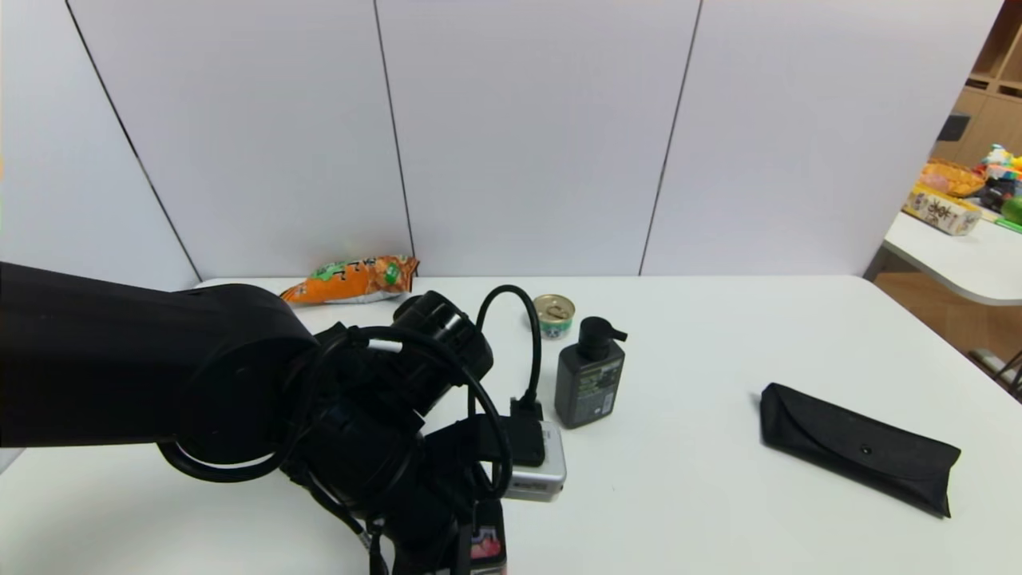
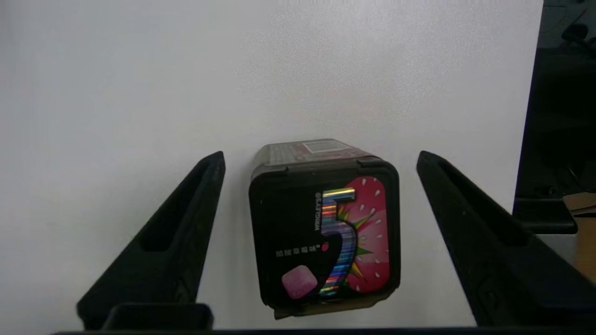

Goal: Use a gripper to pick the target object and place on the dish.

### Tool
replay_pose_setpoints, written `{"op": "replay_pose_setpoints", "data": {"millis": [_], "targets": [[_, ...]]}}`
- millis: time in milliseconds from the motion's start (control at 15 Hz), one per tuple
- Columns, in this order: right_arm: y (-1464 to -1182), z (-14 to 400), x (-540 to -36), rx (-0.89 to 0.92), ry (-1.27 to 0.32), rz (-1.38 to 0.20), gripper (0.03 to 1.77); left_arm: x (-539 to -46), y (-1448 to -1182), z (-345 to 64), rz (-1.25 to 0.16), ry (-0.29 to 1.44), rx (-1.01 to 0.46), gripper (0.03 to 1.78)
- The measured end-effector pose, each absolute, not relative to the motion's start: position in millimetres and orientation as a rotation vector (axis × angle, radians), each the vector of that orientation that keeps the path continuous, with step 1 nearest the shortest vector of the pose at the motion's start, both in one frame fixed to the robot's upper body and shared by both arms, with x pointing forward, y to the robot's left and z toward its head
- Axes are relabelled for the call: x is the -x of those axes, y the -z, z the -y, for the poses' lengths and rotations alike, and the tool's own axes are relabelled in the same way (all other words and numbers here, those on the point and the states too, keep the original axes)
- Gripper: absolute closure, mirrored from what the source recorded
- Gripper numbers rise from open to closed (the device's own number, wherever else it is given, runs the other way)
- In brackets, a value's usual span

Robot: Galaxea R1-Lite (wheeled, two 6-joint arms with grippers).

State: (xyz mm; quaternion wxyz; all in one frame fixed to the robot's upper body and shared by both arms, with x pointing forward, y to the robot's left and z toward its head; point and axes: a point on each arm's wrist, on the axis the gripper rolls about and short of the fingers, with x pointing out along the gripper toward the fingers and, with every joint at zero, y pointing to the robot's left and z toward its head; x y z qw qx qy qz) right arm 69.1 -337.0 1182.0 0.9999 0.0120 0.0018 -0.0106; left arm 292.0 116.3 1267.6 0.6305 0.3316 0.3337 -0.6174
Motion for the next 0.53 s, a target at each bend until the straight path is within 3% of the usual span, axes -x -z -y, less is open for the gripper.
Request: {"op": "replay_pose_setpoints", "data": {"millis": [133,333,533], "targets": [[-1182.0,337.0,-69.1,-0.024,0.022,-0.004,0.09,-293.0,-1268.2,-115.3,-0.760,1.413,-0.759,0.70],[-1182.0,337.0,-69.1,-0.024,0.022,-0.004,0.09,-293.5,-1267.9,-114.3,-0.761,1.414,-0.759,1.02],[-1182.0,337.0,-69.1,-0.024,0.022,-0.004,0.09,-293.4,-1267.8,-114.1,-0.763,1.415,-0.757,1.05]]}}
